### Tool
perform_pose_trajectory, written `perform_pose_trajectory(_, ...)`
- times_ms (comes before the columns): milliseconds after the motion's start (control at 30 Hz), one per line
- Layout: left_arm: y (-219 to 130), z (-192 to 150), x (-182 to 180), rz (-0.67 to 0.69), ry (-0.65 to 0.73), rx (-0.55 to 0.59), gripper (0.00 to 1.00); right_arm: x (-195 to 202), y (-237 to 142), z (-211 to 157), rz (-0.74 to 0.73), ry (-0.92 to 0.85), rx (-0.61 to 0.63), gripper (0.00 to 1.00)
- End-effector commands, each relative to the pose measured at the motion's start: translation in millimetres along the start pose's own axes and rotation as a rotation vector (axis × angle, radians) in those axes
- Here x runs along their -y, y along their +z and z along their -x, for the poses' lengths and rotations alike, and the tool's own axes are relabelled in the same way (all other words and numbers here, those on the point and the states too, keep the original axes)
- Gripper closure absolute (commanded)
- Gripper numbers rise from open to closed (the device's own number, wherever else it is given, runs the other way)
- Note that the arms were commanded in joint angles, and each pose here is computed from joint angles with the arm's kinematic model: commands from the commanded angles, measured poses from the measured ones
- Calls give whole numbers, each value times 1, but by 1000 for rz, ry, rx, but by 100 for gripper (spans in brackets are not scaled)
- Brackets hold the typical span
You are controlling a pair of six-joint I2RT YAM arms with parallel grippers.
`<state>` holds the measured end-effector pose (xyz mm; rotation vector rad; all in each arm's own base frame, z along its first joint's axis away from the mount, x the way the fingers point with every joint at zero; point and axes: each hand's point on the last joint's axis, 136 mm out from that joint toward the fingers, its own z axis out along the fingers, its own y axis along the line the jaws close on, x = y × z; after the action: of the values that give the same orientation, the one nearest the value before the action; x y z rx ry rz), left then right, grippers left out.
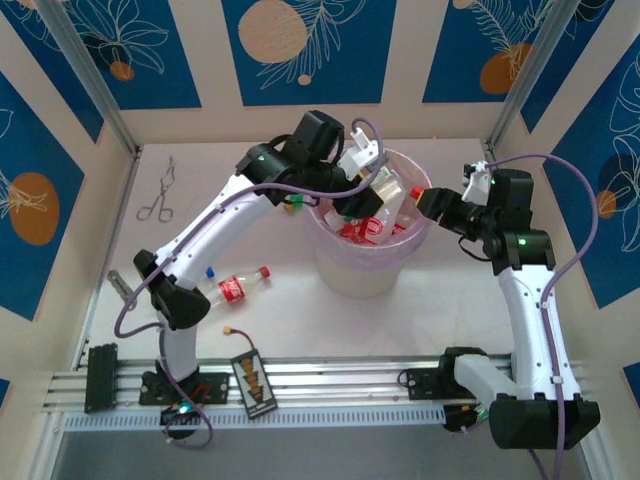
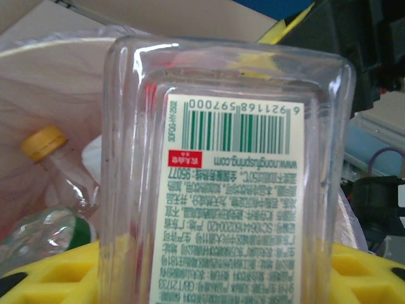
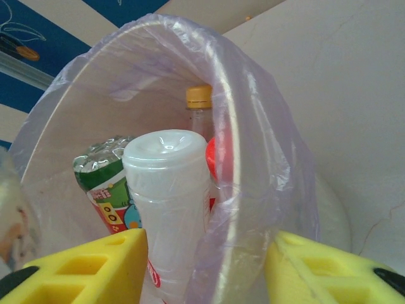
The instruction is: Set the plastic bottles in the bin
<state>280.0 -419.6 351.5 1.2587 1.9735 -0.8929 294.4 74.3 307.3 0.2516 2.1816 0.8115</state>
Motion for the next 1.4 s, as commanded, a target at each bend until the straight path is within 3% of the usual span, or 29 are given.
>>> perform_pose_trajectory(0,6,-5,20,-94,35,-15,78,-14,-13,9,49,9,44,41)
perform_pose_trajectory(133,17,-14,24,-123,35,-28,77,-12,-21,14,50,39,74,32)
perform_pose_trajectory(367,30,-27,30,-152,70,-71,65,-8,-22,15,42,58,82,31)
perform_pose_trajectory(633,36,-27,35,-173,82,-63,17,-25,-23,14,118,41,61,30)
perform_pose_trajectory(733,30,-22,34,-152,95,-37,11,-27,-24,13,117,32,59,30)
perform_pose_trajectory(833,21,-17,33,-123,107,-2,11,-27,-21,7,98,13,36,23)
perform_pose_trajectory(933,12,-13,29,-88,102,37,16,-24,-16,0,59,-11,14,22)
perform_pose_trajectory(1100,5,-6,30,-83,77,111,35,-20,-11,-5,27,-30,-4,22)
perform_pose_trajectory(1367,43,-27,30,-143,-17,32,52,-15,-4,-7,14,-20,-11,23)
